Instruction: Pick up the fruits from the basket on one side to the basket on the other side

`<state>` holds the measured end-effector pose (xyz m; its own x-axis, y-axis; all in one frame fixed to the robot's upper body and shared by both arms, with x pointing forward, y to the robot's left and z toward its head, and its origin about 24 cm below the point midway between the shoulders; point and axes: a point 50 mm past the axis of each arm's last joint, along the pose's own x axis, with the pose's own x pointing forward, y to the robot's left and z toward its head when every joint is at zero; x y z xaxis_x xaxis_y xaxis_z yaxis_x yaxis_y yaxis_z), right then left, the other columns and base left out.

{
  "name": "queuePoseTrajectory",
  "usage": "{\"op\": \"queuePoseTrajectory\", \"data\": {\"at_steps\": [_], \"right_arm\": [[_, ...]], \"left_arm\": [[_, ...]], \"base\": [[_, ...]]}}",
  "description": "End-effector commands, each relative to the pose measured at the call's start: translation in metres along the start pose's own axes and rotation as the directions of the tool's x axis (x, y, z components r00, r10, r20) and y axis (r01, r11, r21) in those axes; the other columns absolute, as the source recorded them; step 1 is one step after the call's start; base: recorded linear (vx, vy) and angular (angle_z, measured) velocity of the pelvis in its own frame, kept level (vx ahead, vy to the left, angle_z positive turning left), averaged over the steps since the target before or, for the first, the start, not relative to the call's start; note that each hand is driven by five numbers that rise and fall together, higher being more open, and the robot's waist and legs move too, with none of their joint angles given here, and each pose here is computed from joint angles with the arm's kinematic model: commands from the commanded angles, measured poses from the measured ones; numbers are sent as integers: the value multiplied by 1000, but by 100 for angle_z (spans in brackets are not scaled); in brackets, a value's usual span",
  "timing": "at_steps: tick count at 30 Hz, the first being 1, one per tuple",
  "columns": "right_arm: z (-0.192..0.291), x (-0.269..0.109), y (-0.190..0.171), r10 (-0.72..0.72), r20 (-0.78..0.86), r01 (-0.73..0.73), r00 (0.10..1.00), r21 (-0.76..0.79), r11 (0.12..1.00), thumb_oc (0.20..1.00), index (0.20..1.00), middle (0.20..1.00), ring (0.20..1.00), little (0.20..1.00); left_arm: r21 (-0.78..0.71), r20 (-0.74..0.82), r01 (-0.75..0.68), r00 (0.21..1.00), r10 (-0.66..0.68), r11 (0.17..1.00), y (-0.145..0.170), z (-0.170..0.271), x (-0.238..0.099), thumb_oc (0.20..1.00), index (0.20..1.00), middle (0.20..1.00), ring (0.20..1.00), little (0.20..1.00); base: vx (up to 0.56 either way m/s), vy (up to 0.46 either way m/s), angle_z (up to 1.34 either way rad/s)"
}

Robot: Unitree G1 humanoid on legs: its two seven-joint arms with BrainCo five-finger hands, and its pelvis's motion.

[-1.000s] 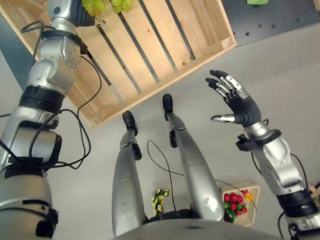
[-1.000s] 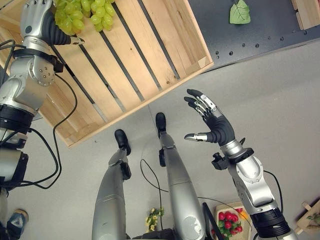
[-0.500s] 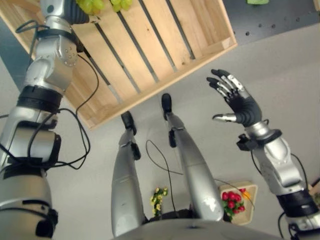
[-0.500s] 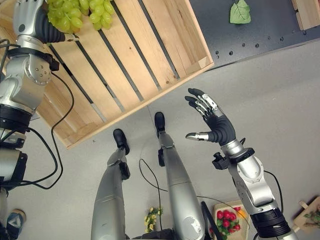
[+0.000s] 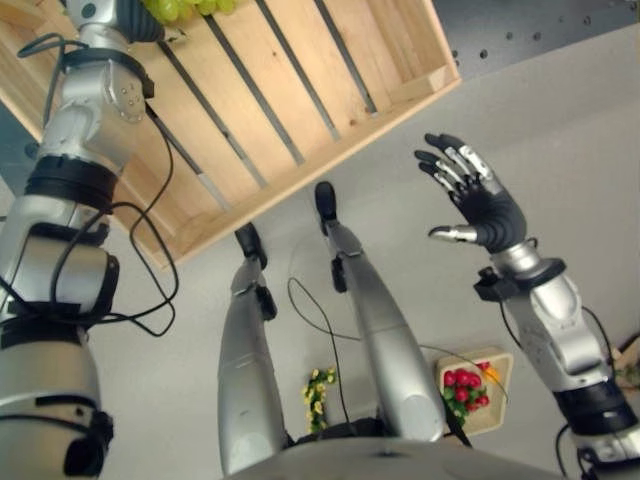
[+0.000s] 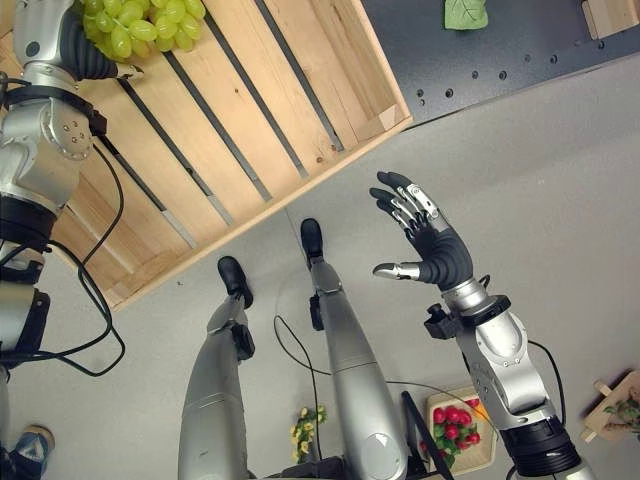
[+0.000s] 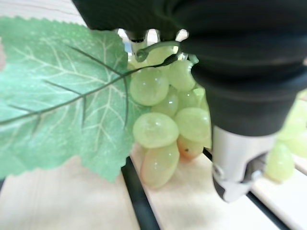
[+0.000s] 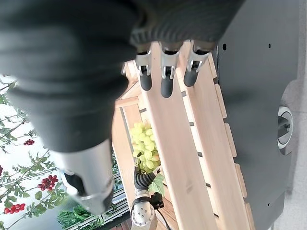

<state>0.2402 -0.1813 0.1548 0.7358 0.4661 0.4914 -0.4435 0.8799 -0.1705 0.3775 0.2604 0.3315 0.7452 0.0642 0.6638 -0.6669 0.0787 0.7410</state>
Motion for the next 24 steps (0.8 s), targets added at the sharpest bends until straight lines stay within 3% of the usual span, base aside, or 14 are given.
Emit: {"op": "queuePoseTrajectory", "data": {"at_steps": [1,7,8,10,24], "right_arm": [[22,-6,5,17,113,-18,993,5,1000,1000,1000,1000,1000,1000],[23,-8,5,11,121,-13,993,16,1000,1000,1000,1000,1000,1000],[23,-8,4,7,121,-10,993,18,1000,1000,1000,1000,1000,1000],[23,-8,4,4,120,-6,993,20,1000,1000,1000,1000,1000,1000],[23,-8,5,14,120,-18,993,29,999,1000,1000,1000,1000,1000]], "left_arm": [[8,-3,-41,999,41,999,16,-6,6,1000,1000,1000,1000,1000],[3,-13,-32,999,32,999,13,-8,6,1000,1000,1000,1000,1000],[0,-17,-29,999,29,1000,13,-8,5,476,476,476,476,476],[1,-18,-30,999,30,1000,13,-9,4,200,200,200,200,200],[5,-20,-26,999,26,1000,10,-14,-3,200,200,200,200,200]], "base": [[0,0,0],[0,0,0],[0,0,0],[0,0,0],[0,0,0]]}}
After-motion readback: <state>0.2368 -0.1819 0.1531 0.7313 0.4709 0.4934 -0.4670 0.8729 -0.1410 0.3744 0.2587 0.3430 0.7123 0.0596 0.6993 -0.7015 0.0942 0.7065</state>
